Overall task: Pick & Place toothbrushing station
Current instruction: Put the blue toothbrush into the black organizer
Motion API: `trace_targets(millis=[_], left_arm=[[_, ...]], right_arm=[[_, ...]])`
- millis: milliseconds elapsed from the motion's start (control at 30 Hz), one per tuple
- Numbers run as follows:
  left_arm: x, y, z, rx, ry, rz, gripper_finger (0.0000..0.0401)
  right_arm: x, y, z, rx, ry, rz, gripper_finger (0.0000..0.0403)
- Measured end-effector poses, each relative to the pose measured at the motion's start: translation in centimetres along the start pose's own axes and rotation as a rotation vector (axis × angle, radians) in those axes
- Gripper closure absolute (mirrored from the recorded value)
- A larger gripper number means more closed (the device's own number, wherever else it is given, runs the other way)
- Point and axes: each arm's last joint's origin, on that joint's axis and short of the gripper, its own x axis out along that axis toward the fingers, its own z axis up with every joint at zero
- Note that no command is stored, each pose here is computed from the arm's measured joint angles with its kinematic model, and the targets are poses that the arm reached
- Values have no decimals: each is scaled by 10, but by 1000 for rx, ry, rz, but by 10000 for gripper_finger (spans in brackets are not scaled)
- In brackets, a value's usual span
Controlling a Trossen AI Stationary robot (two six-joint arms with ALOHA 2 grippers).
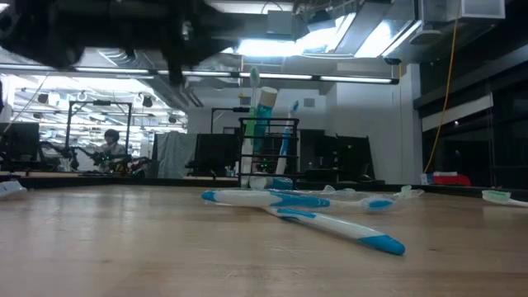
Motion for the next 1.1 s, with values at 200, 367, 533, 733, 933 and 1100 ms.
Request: trace_targets(millis=[200, 367, 533, 733, 933, 1100], left_arm=[[-29, -10, 35, 201, 136, 131, 251], [-52, -10, 55, 236, 450, 103, 274], [-66, -11, 64, 68, 769, 147, 291], [-86, -5, 58, -275, 1097, 556, 311], [-112, -4, 46, -377, 1228, 966, 325], [-115, -6, 37, -428, 1151, 1116, 314]], right_arm=[[1, 3, 0, 29, -8, 2, 307], [3, 5, 4, 12, -21, 2, 307], [5, 5, 5, 3, -23, 0, 307], [5, 6, 6, 21, -23, 6, 307], [5, 7, 6, 22, -22, 12, 307], [4, 8, 7, -12, -21, 16, 307]])
